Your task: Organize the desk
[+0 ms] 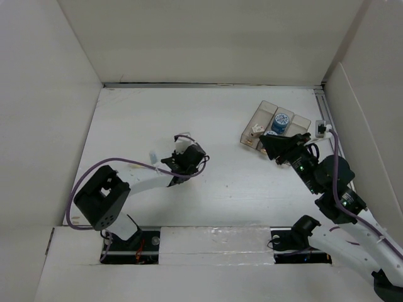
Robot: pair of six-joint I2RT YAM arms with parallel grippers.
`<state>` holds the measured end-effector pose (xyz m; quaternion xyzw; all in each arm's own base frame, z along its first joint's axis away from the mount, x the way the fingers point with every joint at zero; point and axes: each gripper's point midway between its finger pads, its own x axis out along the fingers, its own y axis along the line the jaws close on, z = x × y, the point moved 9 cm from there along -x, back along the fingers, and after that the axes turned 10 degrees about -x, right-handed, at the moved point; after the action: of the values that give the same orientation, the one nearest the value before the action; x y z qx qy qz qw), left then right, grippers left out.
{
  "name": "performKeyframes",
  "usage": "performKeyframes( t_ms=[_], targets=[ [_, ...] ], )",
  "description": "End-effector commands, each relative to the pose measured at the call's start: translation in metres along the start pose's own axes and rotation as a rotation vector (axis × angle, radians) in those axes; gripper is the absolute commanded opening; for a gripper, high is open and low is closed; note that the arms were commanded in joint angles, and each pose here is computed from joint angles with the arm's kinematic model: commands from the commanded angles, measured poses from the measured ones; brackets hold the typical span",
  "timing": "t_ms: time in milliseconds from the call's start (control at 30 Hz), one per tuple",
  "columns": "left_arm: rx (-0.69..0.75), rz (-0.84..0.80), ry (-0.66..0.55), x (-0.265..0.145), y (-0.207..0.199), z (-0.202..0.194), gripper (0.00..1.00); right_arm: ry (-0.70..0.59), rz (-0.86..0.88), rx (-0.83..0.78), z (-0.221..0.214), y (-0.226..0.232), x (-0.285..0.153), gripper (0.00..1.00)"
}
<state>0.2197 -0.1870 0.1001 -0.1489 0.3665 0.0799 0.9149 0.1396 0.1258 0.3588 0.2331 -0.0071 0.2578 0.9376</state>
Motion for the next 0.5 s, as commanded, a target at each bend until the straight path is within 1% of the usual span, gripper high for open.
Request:
performKeyframes(
  t_ms=[0,33,67,100,133,167,233,267,300,367,400,433,467],
  targets=[
    [-0.009,-0.245,-0.052,-0.030,-0.072,0.023,0.04,-0.107,0.037,0.013,0.028,0.012,-0.002,0.42],
    [0.011,-0.310,-0.052,-0.042,-0.091,0.020,0.04,-0.116,0.042,0.014,0.031,0.013,-0.002,0.42],
    [0.007,-0.373,-0.071,-0.051,-0.117,0.028,0.04,-0.129,0.051,0.017,0.036,0.015,-0.003,0.41],
    [0.020,-0.428,-0.089,-0.057,-0.135,0.030,0.04,-0.136,0.056,0.017,0.039,0.017,-0.004,0.41],
    [0.029,-0.493,-0.082,-0.065,-0.152,0.032,0.04,-0.144,0.066,0.014,0.042,0.018,-0.006,0.40],
    [0.033,-0.566,-0.083,-0.073,-0.183,0.034,0.05,-0.165,0.076,0.020,0.050,0.021,-0.008,0.40],
    [0.051,-0.677,-0.055,-0.079,-0.216,0.036,0.05,-0.182,0.087,0.020,0.057,0.024,-0.011,0.39],
    [0.054,-0.732,-0.052,-0.081,-0.246,0.036,0.06,-0.201,0.096,0.026,0.064,0.027,-0.014,0.39],
    [0.063,-0.773,-0.050,-0.086,-0.262,0.033,0.06,-0.206,0.101,0.022,0.067,0.028,-0.015,0.39],
    [0.078,-0.822,-0.046,-0.085,-0.289,0.031,0.07,-0.212,0.104,0.028,0.072,0.030,-0.018,0.39],
    [0.072,-0.854,-0.044,-0.078,-0.315,0.030,0.07,-0.220,0.108,0.032,0.076,0.031,-0.020,0.39],
    [0.073,-0.892,-0.029,-0.077,-0.328,0.029,0.08,-0.223,0.111,0.032,0.077,0.032,-0.022,0.38],
    [0.060,-0.926,-0.044,-0.071,-0.351,0.030,0.08,-0.225,0.114,0.034,0.078,0.032,-0.022,0.38]
  ],
)
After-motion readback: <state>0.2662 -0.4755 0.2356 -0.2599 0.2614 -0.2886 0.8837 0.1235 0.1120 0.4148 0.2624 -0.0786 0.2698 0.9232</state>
